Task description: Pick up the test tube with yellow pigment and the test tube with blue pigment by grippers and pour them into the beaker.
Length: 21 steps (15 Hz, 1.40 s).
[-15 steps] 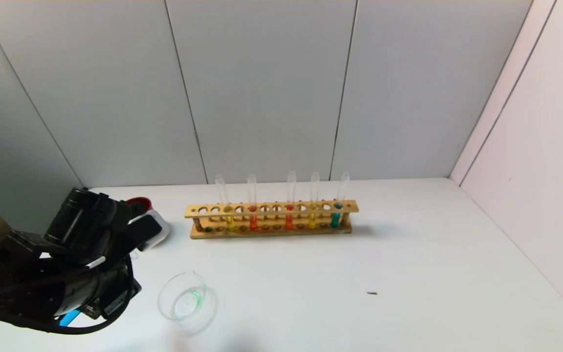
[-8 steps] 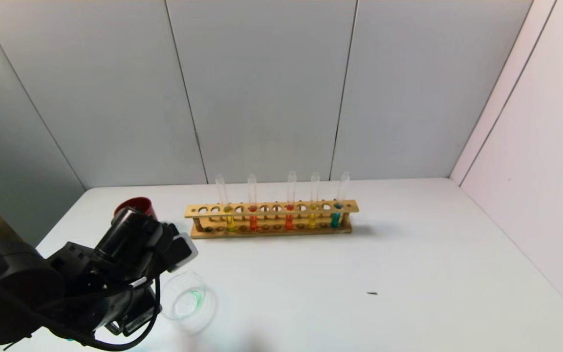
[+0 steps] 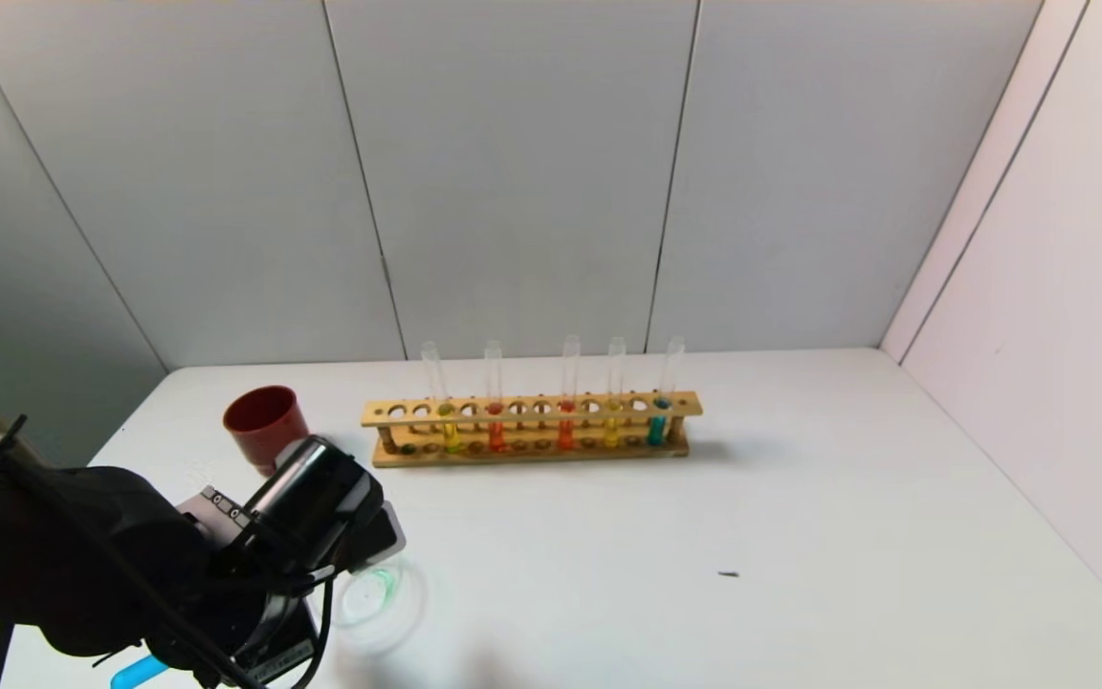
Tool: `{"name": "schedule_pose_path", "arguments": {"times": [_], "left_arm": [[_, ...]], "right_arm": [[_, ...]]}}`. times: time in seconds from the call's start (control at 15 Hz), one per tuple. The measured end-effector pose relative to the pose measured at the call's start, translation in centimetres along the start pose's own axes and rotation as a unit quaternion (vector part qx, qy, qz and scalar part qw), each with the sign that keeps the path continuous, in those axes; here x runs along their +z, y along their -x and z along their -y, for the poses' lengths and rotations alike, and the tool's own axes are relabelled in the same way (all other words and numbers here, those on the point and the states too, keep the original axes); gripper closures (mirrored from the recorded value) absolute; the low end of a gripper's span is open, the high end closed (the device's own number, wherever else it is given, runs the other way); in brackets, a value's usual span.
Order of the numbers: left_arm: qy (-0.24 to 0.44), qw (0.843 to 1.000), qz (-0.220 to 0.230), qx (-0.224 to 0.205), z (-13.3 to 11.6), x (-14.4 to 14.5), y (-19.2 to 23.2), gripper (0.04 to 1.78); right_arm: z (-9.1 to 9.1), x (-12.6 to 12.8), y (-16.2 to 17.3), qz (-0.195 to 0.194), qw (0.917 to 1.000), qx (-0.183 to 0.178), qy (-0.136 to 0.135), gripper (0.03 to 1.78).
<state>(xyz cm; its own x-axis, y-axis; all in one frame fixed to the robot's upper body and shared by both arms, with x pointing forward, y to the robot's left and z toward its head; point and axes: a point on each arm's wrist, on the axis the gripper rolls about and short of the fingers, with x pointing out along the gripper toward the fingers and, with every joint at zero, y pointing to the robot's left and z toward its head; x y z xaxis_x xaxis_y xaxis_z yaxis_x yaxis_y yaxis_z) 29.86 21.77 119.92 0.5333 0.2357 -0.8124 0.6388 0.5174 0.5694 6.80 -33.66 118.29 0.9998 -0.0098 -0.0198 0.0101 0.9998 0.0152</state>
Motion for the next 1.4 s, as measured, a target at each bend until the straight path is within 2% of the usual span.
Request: {"name": "schedule_pose_path", "arguments": {"times": [0.4, 0.67, 0.93, 1.4], "left_arm": [[-0.019, 0.999, -0.028, -0.01, 0.0, 1.3, -1.0, 1.5], [-0.035, 0.997, -0.057, -0.024, -0.3, 2.3, -1.3, 1.5], [-0.058, 0.994, -0.094, -0.02, -0.3, 3.0, -2.2, 1.5], [-0.077, 0.989, -0.122, -0.029, -0.5, 4.1, -2.8, 1.5]], "right_arm": [[0.0, 0.0, 0.0, 0.0, 1.0, 0.0, 0.0, 0.11], [0.0, 0.0, 0.0, 0.0, 1.0, 0.0, 0.0, 0.11], [0.0, 0.0, 0.0, 0.0, 1.0, 0.0, 0.0, 0.11], [0.0, 0.0, 0.0, 0.0, 1.0, 0.0, 0.0, 0.11]]}}
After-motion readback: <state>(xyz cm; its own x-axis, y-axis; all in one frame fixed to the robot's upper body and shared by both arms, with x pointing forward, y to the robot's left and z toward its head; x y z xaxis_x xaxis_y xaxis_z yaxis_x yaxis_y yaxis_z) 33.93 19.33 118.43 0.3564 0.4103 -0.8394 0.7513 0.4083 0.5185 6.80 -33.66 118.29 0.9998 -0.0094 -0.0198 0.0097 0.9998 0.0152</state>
